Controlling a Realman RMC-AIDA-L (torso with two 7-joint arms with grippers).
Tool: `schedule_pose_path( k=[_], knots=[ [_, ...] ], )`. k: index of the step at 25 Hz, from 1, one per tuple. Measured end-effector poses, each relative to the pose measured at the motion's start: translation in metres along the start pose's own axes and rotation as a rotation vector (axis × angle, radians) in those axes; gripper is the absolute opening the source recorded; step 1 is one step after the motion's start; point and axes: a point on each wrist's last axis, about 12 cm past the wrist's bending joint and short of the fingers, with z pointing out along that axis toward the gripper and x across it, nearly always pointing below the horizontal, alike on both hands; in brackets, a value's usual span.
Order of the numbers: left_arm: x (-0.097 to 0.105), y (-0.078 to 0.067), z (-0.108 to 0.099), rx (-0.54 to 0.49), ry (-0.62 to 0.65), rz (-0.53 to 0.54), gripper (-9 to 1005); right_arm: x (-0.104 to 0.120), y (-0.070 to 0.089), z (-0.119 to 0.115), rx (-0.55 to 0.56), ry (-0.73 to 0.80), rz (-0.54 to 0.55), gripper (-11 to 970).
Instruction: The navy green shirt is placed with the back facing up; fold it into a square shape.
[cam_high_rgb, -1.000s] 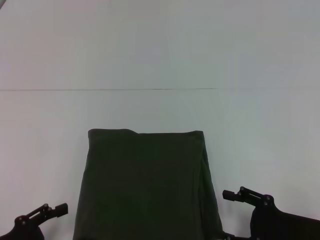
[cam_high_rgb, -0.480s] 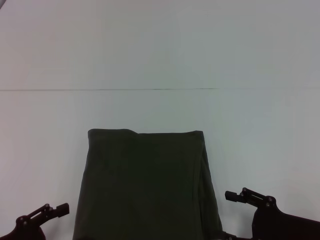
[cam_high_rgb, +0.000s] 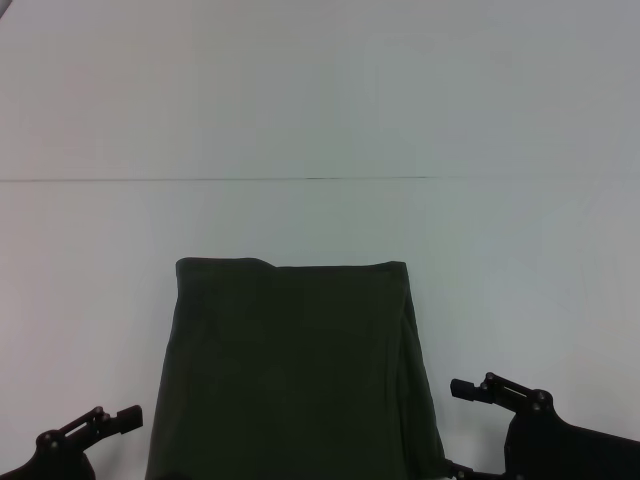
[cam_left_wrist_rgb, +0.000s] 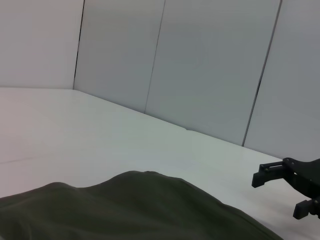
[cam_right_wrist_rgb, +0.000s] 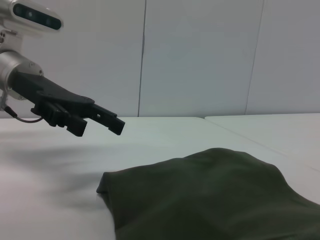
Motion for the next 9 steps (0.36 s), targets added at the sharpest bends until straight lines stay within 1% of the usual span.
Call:
schedule_pose_path(
  k=[9],
  knots=[
    [0.0006, 0.0005, -0.0002, -0.006, 0.003, -0.002, 921, -0.0016, -0.0018, 0.0012, 0.003, -0.006, -0.005, 882]
  ],
)
